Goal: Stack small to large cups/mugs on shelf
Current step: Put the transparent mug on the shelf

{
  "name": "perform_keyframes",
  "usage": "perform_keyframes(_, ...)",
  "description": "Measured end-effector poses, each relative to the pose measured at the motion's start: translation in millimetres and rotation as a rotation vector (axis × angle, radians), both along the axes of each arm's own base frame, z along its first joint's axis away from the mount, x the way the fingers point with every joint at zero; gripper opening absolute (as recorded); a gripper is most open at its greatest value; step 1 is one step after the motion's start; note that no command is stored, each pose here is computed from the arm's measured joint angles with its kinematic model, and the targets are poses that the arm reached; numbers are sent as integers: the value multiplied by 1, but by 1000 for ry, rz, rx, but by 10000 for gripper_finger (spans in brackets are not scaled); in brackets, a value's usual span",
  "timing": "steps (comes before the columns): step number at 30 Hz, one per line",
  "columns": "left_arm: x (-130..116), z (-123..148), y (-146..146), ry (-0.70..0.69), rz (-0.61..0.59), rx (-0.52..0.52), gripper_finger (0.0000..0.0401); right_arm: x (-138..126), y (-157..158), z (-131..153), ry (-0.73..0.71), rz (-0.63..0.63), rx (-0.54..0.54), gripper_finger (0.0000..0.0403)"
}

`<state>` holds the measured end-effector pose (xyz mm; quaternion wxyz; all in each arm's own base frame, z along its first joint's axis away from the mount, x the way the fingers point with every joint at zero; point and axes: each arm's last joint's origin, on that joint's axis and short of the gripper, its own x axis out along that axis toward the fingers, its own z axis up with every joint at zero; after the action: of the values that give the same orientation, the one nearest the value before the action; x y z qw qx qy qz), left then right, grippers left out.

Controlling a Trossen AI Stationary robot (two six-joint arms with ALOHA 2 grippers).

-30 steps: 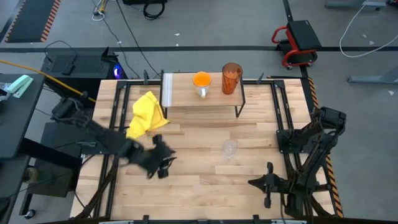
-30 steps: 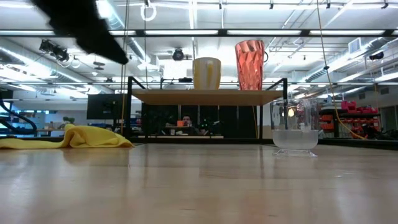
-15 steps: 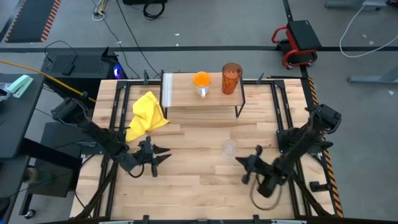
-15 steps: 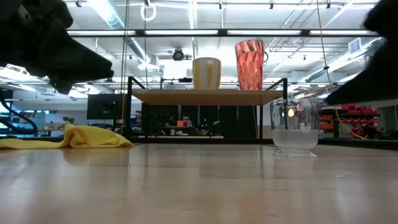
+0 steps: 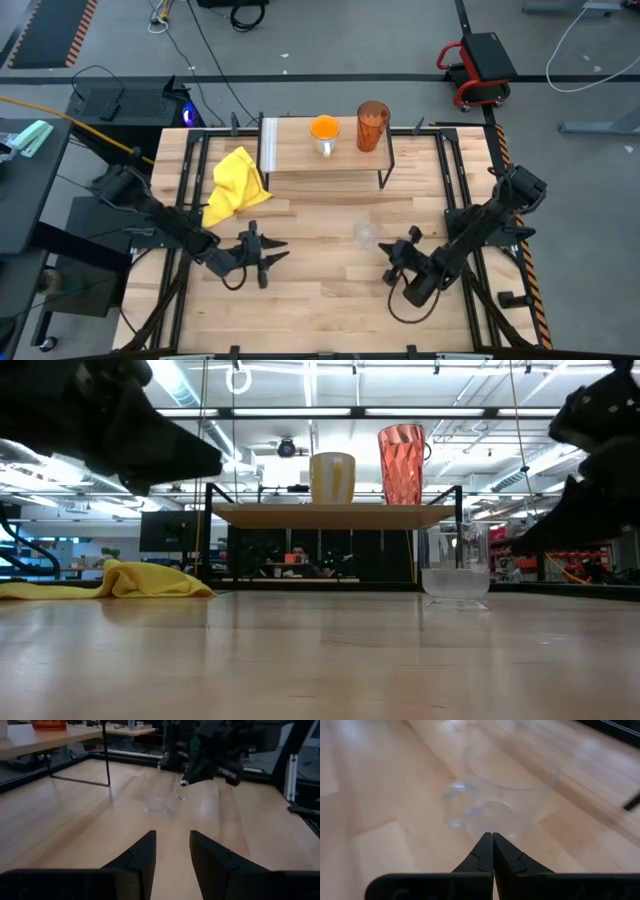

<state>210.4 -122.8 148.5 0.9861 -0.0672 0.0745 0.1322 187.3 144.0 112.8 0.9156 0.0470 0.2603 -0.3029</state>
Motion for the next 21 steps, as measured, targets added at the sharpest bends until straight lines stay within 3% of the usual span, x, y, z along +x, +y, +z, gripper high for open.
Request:
perform_keyframes(9, 17, -16, 4, 52, 56, 20, 120, 7, -24, -3, 62, -126, 10, 2)
perform_keyframes(21, 24, -16, 4, 53, 69, 21, 117, 40, -33, 4, 37, -41, 14, 0)
